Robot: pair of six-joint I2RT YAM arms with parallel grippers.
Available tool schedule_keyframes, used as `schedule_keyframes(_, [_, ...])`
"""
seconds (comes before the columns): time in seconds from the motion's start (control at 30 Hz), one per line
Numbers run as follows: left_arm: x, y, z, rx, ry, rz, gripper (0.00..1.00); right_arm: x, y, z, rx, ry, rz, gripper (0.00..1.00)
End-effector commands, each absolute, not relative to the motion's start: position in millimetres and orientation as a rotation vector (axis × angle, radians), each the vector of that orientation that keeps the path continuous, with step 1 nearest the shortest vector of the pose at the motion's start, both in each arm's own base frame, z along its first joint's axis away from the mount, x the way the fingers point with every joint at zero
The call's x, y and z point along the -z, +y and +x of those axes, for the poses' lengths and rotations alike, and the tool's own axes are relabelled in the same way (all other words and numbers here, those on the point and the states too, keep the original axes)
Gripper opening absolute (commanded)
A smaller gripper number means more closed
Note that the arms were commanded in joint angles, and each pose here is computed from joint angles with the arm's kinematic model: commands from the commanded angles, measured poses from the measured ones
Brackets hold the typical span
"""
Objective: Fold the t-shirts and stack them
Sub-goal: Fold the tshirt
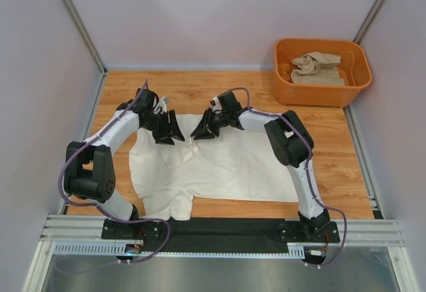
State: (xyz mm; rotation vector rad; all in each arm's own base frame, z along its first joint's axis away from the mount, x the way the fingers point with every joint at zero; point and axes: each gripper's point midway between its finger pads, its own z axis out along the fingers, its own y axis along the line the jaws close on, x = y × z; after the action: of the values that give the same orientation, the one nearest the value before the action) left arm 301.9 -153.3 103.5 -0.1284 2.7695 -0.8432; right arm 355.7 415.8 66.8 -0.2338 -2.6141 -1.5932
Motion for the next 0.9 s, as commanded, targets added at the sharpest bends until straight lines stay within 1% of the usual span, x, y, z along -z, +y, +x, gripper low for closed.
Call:
schedule_keyframes(0.0, [-107.9, -154.0, 305.1, 0.835, 2.751, -0.089, 0.58, -94.9, 400.1, 340.6, 1.565, -2.730, 0.032, 0.29])
schedule_keyframes(0.07, [-106.2, -156.7, 304.1, 0.861, 2.753, -0.102, 0.52, -90.8, 392.2, 333.1, 1.525, -2.761, 0.085, 0.34])
schedule_keyframes(0.1, [-105.6, -158.0, 303.9, 0.873, 2.752, -0.105, 0.51, -87.7, 389.3, 332.1, 1.513, -2.773, 0.093, 0.36])
schedule_keyframes(0.2, [-101.5, -161.7, 302.6, 0.909, 2.762, -0.117, 0.45, -78.2, 381.0, 326.2, 1.458, -2.818, 0.142, 0.40])
schedule_keyframes(0.3, [-97.8, -166.0, 302.2, 0.928, 2.772, -0.100, 0.47, -71.9, 376.5, 324.3, 1.412, -2.838, 0.172, 0.40])
schedule_keyframes(0.43, [-89.4, -167.5, 301.7, 0.918, 2.805, -0.122, 0.49, -68.6, 381.1, 322.8, 1.442, -2.797, 0.222, 0.39])
schedule_keyframes(0.57, [-87.1, -168.4, 301.6, 0.925, 2.810, -0.140, 0.46, -65.6, 386.2, 326.7, 1.462, -2.785, 0.240, 0.40])
schedule_keyframes(0.87, [-78.7, -167.4, 300.2, 0.914, 2.838, -0.170, 0.45, -66.3, 401.3, 331.9, 1.511, -2.764, 0.251, 0.43])
